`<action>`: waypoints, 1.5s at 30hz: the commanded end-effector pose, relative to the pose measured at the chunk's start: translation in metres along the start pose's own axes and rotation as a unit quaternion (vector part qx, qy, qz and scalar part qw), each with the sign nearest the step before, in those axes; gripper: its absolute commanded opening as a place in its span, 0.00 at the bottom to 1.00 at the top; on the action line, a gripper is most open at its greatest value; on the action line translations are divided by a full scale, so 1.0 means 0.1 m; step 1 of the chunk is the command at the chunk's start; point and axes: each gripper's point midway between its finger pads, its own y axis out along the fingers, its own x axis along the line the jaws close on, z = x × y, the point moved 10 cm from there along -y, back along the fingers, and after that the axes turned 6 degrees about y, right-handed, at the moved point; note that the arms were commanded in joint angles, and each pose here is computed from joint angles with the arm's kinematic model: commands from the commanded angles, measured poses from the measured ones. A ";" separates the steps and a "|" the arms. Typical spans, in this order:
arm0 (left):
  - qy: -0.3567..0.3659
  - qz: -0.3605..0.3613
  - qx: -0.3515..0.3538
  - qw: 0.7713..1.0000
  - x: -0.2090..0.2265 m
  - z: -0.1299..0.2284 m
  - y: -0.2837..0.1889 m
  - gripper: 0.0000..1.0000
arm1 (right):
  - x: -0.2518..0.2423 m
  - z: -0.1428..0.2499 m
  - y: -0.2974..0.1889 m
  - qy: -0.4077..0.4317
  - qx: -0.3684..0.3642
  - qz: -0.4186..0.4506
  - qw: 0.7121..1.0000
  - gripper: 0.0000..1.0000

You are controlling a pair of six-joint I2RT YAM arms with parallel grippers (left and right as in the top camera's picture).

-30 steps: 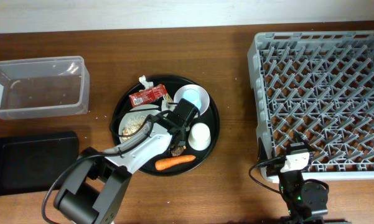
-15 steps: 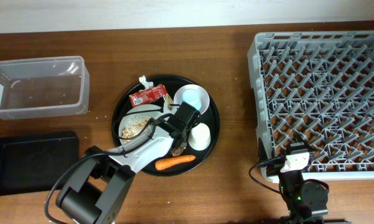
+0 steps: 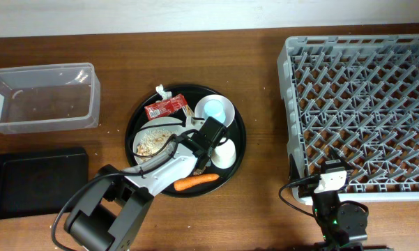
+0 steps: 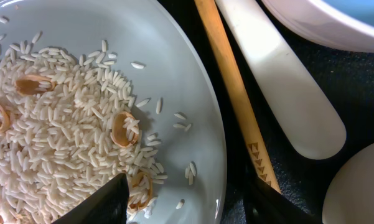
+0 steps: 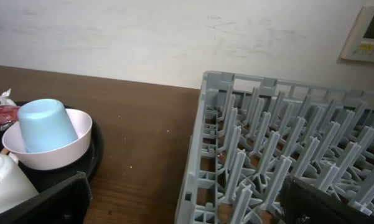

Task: Sort waste into correct bins and load items into the dishwasher rack
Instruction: 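Hold the plate rim with the left gripper and lift it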

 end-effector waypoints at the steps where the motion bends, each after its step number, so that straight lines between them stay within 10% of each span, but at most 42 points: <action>1: -0.005 -0.002 -0.013 1.000 0.02 -0.01 -0.07 0.59 | -0.01 0.02 0.00 0.004 0.002 0.004 1.000 0.99; 18: -0.003 -0.003 -0.009 1.000 0.02 0.00 -0.07 0.59 | -0.01 0.02 0.00 0.004 0.002 0.004 1.000 0.99; 27: -0.006 0.000 -0.016 1.000 0.01 -0.02 -0.07 0.19 | -0.01 0.02 0.00 0.004 0.002 0.004 1.000 0.99; 45: 0.016 -0.008 -0.022 1.000 -0.05 0.00 -0.07 0.01 | -0.01 0.02 0.00 0.004 0.002 0.004 1.000 0.99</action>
